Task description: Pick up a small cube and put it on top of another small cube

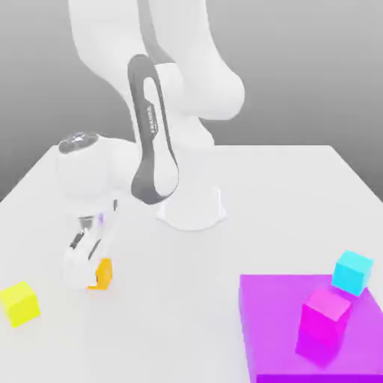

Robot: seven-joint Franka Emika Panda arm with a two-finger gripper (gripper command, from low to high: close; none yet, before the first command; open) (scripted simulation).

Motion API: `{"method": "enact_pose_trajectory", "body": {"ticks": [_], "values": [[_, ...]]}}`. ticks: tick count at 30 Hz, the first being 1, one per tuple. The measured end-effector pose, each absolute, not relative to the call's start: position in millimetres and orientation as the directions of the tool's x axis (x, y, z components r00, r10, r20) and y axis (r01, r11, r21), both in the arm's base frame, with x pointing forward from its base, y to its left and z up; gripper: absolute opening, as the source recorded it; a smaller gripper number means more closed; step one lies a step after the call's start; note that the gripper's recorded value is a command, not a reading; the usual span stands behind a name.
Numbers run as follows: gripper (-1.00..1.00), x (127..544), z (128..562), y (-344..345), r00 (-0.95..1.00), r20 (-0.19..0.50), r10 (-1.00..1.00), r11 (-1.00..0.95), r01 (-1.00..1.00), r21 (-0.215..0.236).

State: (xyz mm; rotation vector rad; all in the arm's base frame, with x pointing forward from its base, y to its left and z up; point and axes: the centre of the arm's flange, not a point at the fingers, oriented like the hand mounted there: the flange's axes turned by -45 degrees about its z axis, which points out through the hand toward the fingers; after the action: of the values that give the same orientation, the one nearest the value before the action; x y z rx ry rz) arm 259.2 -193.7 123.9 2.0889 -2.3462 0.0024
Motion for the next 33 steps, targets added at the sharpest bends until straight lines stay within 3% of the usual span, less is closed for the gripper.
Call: {"method": "enact_pose_trajectory", "body": {"ticks": [9, 15, 22, 29, 33], "values": [[-1.0, 259.5, 184.3, -194.4, -0.117, 0.001, -0.993, 0.117, -0.993, -0.002], [-1.0, 348.8, 219.6, -98.1, 0.368, 0.006, -0.93, -0.368, -0.93, -0.005], [-1.0, 400.3, 262.8, 70.4, 0.834, 0.008, -0.552, -0.834, -0.552, -0.007], [-1.0, 363.4, 298.1, 243.3, 1.0, 0.003, -0.029, -1.0, -0.029, -0.003], [-1.0, 344.9, 263.1, 286.0, 0.994, 0.002, 0.11, -0.994, 0.11, 0.003]]}}
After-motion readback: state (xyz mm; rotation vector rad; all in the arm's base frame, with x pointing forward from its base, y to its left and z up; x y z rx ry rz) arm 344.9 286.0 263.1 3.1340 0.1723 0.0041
